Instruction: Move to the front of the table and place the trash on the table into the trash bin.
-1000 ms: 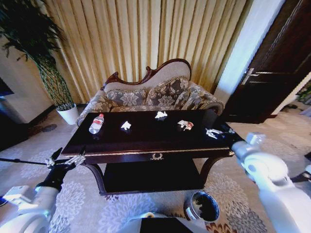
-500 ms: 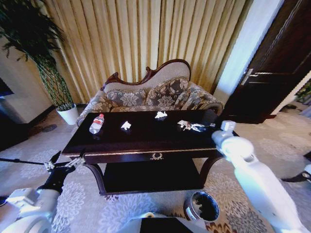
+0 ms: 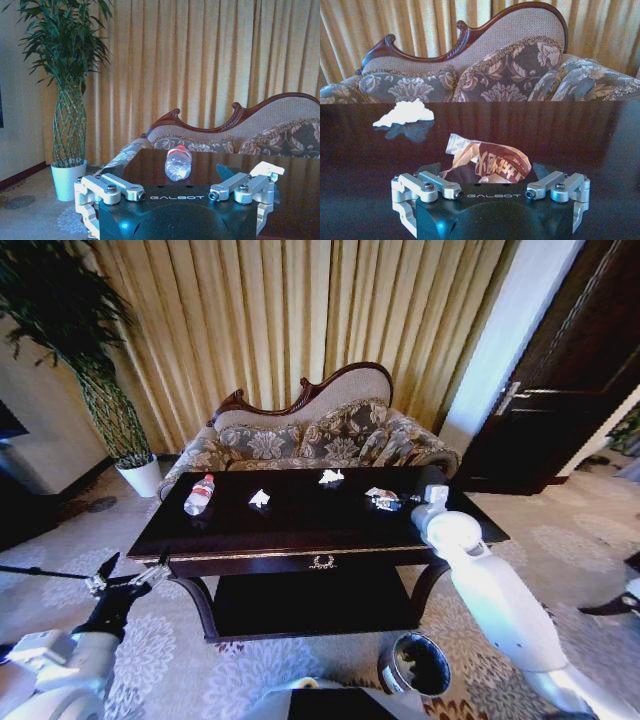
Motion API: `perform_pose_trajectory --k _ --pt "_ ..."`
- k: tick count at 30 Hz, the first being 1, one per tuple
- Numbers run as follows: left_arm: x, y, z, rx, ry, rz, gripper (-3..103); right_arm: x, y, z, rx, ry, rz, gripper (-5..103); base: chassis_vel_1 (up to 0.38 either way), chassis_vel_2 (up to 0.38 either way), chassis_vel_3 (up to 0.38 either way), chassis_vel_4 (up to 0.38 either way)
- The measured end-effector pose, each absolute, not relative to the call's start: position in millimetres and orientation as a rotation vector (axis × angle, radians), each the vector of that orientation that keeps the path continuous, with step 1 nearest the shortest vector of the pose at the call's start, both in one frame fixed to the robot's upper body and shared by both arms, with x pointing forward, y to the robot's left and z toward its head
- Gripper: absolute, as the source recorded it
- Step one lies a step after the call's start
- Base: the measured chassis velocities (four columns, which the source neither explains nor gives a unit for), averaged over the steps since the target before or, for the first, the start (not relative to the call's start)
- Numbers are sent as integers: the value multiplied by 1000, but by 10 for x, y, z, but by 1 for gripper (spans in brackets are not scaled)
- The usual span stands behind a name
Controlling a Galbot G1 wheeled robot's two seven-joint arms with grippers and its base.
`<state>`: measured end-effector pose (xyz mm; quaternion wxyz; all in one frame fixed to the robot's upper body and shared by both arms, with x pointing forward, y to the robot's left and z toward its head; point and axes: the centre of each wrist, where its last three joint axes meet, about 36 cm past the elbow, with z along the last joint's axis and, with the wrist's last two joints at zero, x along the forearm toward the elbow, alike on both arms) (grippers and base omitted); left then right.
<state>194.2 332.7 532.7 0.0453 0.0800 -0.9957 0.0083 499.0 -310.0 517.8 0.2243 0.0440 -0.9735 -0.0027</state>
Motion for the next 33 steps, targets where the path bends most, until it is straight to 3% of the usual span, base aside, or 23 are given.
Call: perform_pose_trajectory --k 5,8,10,11,15,17,19,20,24,26,30,33 --pt "1943 3329 5329 250 -3045 28 100 5068 -3055 5112 113 -2674 2 103 0 0 0 0" --pt "1942 3332 5331 253 -3048 26 100 5102 -3031 5090 104 -2675 8 95 0 0 0 0" --pt "1941 3336 5334 256 -3048 24 100 5114 -3019 5084 97 -2678 10 84 0 0 0 0" --pt "1941 3336 5334 256 -3048 24 100 5114 -3019 5084 97 -2678 10 84 0 0 0 0" --pt "1942 3332 5331 254 -3049 27 100 5115 -3022 5082 92 -2686 10 62 0 0 0 0" --pt "1943 3328 5328 253 -3048 31 100 5113 -3027 5079 91 -2687 10 62 0 0 0 0" --pt "1946 3322 5325 249 -3049 35 100 5108 -3042 5073 86 -2691 9 51 0 0 0 0" --pt "1946 3322 5325 249 -3049 35 100 5108 -3042 5073 86 -2691 9 51 0 0 0 0" --pt "1952 3322 5328 244 -3050 32 100 5104 -3060 5073 80 -2696 7 30 0 0 0 0" --pt "1953 3323 5330 243 -3051 31 100 5102 -3063 5071 79 -2697 6 30 0 0 0 0" --pt "1955 3323 5331 240 -3051 30 100 5085 -3074 5063 77 -2706 -3 8 0 0 0 0" --pt "1957 3318 5329 237 -3052 33 100 5064 -3088 5058 77 -2730 -19 3 0 0 0 0"
